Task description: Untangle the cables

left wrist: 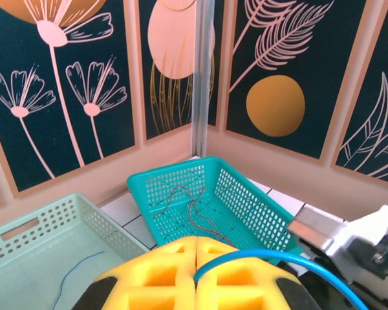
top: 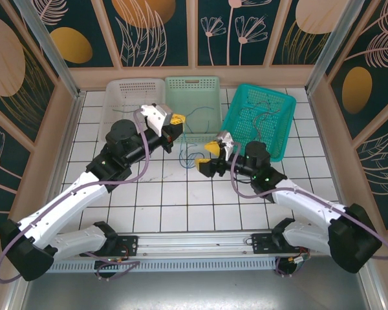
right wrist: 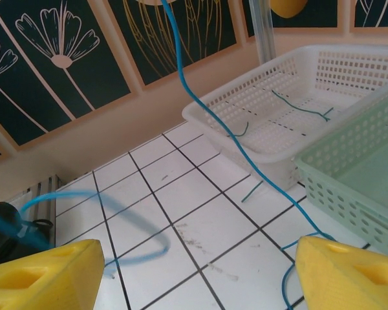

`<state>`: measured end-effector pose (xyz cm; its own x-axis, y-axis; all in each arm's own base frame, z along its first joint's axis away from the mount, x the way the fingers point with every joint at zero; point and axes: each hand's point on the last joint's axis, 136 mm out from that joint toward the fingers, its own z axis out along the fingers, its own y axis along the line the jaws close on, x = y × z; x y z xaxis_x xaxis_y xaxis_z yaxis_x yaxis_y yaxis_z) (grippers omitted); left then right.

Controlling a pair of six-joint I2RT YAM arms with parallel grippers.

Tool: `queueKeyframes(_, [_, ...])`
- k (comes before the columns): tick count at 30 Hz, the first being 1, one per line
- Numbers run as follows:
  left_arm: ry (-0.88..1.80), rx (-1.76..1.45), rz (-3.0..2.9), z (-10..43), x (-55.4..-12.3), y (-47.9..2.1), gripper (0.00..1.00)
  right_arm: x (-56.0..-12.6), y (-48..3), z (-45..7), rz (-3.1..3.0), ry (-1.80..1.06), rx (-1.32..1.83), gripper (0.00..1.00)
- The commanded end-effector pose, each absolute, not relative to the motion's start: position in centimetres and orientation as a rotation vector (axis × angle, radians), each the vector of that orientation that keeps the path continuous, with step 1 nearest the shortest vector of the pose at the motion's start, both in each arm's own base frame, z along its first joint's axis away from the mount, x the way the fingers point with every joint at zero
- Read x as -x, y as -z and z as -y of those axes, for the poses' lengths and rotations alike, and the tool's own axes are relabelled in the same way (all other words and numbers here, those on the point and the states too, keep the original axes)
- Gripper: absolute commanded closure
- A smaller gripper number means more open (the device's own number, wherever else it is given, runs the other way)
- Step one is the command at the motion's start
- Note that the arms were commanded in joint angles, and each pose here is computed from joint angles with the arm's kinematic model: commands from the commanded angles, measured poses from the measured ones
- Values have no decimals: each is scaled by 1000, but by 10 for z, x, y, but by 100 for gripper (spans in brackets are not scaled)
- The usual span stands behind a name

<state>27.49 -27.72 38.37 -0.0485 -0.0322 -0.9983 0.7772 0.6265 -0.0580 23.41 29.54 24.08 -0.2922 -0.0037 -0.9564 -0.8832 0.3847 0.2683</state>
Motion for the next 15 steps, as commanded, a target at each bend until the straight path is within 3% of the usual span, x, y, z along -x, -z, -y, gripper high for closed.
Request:
queueKeyframes(1, [784, -651, -1421, 278, -267, -400, 100, -237, -277, -310, -1485, -1098, 813, 22])
queueKeyframes(10, [822, -622, -1388, 274, -260, -412, 100, -271, -263, -312, -1577, -993, 689, 23])
queueKeyframes(15, [775, -570, -1354, 258, -257, -430, 100, -282, -203, -313, -1815, -915, 667, 30])
